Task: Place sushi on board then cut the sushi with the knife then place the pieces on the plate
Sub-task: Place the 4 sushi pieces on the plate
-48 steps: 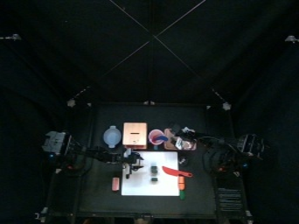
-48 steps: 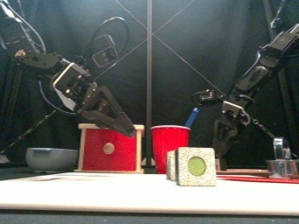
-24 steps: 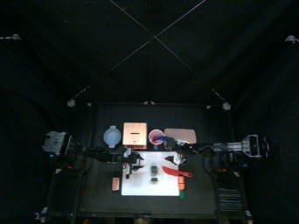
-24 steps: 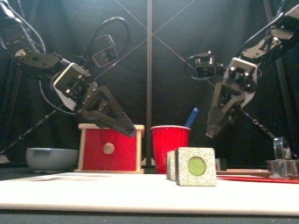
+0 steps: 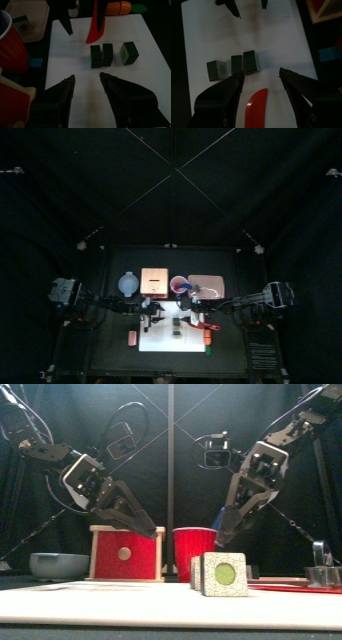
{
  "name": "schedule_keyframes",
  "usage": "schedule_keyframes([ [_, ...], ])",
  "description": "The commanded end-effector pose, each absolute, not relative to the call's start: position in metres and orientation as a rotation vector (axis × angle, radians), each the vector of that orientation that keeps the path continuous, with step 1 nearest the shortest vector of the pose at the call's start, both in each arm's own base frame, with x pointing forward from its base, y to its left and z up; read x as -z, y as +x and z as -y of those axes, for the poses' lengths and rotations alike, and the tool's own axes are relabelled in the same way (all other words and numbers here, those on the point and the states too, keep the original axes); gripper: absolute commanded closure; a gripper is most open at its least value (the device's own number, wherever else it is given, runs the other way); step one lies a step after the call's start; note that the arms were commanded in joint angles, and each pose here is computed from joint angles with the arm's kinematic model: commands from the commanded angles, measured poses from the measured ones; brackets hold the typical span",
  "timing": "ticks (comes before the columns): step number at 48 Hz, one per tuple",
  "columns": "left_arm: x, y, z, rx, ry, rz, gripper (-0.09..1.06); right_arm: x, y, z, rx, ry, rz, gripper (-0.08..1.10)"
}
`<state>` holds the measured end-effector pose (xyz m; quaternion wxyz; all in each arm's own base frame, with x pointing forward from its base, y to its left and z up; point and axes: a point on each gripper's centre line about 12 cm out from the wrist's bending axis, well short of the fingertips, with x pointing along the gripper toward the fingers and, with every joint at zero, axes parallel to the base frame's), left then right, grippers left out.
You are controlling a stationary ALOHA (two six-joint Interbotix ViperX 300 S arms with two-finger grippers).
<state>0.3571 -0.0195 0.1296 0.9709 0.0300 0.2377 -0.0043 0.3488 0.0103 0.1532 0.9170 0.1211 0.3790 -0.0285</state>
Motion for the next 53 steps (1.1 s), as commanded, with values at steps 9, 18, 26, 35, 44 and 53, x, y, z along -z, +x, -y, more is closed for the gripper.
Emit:
schedule_keyframes([
  [9,-0.138,0.362,0.019,0.003,0.056,-0.451,0.15,-0.159,0.367,-0.014,0.041,0.23,-0.76,0.12],
  [18,-0.136,0.361,0.019,0.004,0.056,-0.456,0.15,-0.156,0.371,-0.015,0.039,0.229,-0.766,0.12],
  [26,-0.136,0.361,0.019,0.004,0.056,-0.457,0.15,-0.151,0.372,-0.015,0.042,0.229,-0.78,0.12],
  [35,-0.135,0.36,0.018,0.004,0.056,-0.459,0.15,-0.148,0.373,-0.015,0.043,0.229,-0.787,0.12],
  [44,-0.135,0.36,0.018,0.004,0.056,-0.459,0.15,-0.146,0.375,-0.015,0.043,0.228,-0.792,0.12],
  [53,-0.134,0.359,0.018,0.004,0.056,-0.464,0.15,-0.144,0.377,-0.016,0.043,0.228,-0.797,0.12],
])
